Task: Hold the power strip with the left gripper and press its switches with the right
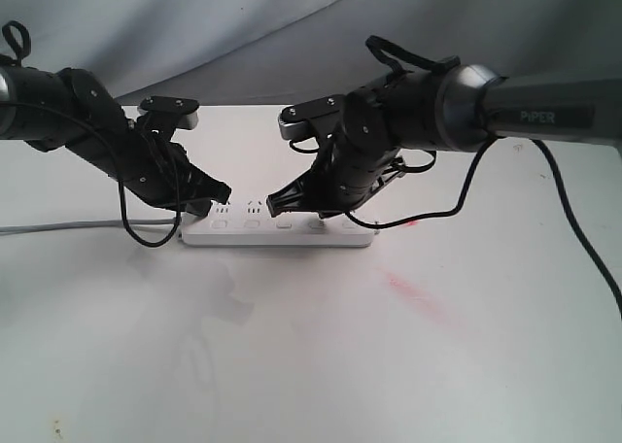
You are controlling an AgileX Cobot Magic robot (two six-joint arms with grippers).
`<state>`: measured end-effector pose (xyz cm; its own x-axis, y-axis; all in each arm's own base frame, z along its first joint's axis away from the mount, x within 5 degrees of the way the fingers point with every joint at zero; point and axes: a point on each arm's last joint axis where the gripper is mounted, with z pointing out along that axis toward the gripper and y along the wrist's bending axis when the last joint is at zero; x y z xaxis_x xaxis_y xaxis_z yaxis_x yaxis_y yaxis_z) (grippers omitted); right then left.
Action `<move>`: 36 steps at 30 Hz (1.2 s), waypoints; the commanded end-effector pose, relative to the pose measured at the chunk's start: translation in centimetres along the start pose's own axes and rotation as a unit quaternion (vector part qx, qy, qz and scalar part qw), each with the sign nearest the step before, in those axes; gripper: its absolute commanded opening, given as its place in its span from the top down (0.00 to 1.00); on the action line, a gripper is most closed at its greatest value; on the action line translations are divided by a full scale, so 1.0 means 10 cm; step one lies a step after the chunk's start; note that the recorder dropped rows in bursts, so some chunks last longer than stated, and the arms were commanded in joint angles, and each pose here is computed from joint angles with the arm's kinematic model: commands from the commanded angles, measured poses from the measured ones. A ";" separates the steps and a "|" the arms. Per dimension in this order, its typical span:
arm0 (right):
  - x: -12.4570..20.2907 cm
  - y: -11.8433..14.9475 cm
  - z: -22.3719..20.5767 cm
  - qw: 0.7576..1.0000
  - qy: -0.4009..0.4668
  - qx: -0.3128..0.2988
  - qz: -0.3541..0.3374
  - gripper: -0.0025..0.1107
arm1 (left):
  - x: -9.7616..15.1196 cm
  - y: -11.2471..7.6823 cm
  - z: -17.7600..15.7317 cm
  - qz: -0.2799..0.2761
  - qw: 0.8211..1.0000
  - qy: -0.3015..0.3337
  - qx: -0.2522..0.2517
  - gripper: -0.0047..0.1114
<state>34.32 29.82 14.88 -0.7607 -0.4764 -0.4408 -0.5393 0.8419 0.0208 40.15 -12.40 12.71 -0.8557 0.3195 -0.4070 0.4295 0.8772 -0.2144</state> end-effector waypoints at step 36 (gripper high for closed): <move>0.23 0.16 0.37 0.996 0.091 -0.005 0.001 0.98 | 0.01 -0.02 0.02 0.003 1.000 0.006 0.003 0.96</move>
<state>34.29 30.96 12.96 -0.8020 -0.4625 -0.3780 -0.5198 0.8522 0.0602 40.15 -12.40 12.71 -0.8557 0.3195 -0.4070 0.4295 0.8772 -0.2144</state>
